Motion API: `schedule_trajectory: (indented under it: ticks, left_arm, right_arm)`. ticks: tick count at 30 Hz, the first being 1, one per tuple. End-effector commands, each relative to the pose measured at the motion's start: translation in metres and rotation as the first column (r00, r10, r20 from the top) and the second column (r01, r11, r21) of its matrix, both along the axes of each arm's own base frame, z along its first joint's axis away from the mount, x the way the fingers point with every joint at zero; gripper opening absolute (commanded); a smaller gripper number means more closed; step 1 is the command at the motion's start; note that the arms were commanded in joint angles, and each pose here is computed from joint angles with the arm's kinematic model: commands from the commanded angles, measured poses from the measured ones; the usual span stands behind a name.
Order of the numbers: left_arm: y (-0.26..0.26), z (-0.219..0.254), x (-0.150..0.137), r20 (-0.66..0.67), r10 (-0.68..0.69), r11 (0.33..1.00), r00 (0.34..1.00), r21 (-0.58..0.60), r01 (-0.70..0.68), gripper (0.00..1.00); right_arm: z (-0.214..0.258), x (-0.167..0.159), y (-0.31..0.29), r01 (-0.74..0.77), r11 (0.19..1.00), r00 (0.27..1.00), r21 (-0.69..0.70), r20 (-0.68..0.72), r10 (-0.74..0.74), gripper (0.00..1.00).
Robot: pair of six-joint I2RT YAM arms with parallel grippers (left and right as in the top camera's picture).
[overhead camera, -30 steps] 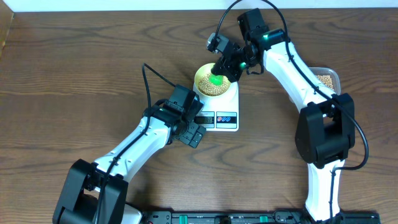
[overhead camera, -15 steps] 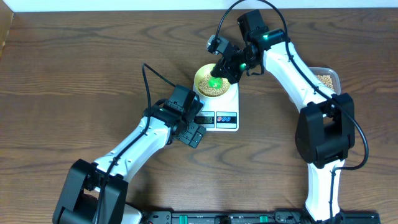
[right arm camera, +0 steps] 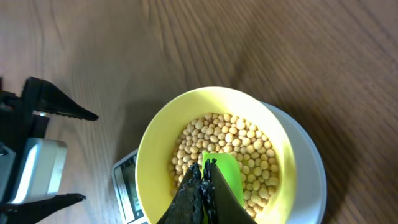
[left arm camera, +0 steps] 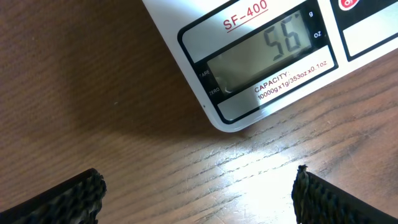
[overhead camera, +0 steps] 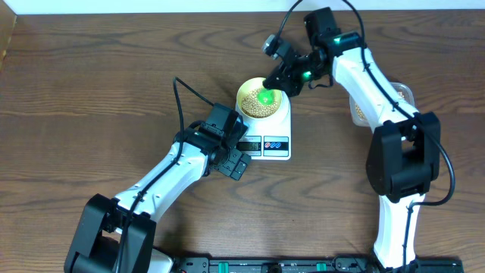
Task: Scoop item into bowl and weigh 50g on scale
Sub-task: 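Swing the scoop up and right away from the bowl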
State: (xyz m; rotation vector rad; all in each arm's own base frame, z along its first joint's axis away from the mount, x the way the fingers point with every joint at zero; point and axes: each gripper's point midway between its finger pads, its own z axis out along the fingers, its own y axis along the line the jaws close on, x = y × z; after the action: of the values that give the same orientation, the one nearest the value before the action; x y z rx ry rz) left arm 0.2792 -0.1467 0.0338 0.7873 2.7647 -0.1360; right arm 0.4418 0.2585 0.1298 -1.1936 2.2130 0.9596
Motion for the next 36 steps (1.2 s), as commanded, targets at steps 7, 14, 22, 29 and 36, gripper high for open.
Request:
schedule_trajectory:
  ticks: [7,14,22,29,36]
  left_arm:
    - [0.003,-0.003,-0.001,-0.010,-0.002,1.000,1.000,0.010,0.002,0.98]
    - [0.003,-0.003,-0.001,-0.010,-0.002,1.000,1.000,0.010,0.002,0.98]
    - [0.003,-0.003,-0.001,-0.010,-0.002,1.000,1.000,0.010,0.002,0.98]
    - [0.003,-0.003,-0.001,-0.010,-0.002,1.000,1.000,0.010,0.002,0.98]
    - [0.003,-0.003,-0.001,-0.010,-0.002,1.000,1.000,0.010,0.002,0.98]
  right_arm:
    - [0.024,0.009,-0.007,0.029,0.989,0.999,0.144,-0.027,-0.025,0.01]
    - [0.034,0.016,-0.009,0.032,0.979,0.999,0.201,-0.012,-0.030,0.01]
    - [0.036,0.020,-0.014,0.039,0.977,0.999,0.209,-0.002,-0.039,0.01]
    - [0.046,0.032,-0.024,0.103,0.961,0.995,0.255,-0.042,-0.096,0.01]
    - [0.070,0.038,-0.044,0.145,0.913,0.987,0.380,-0.124,-0.105,0.01]
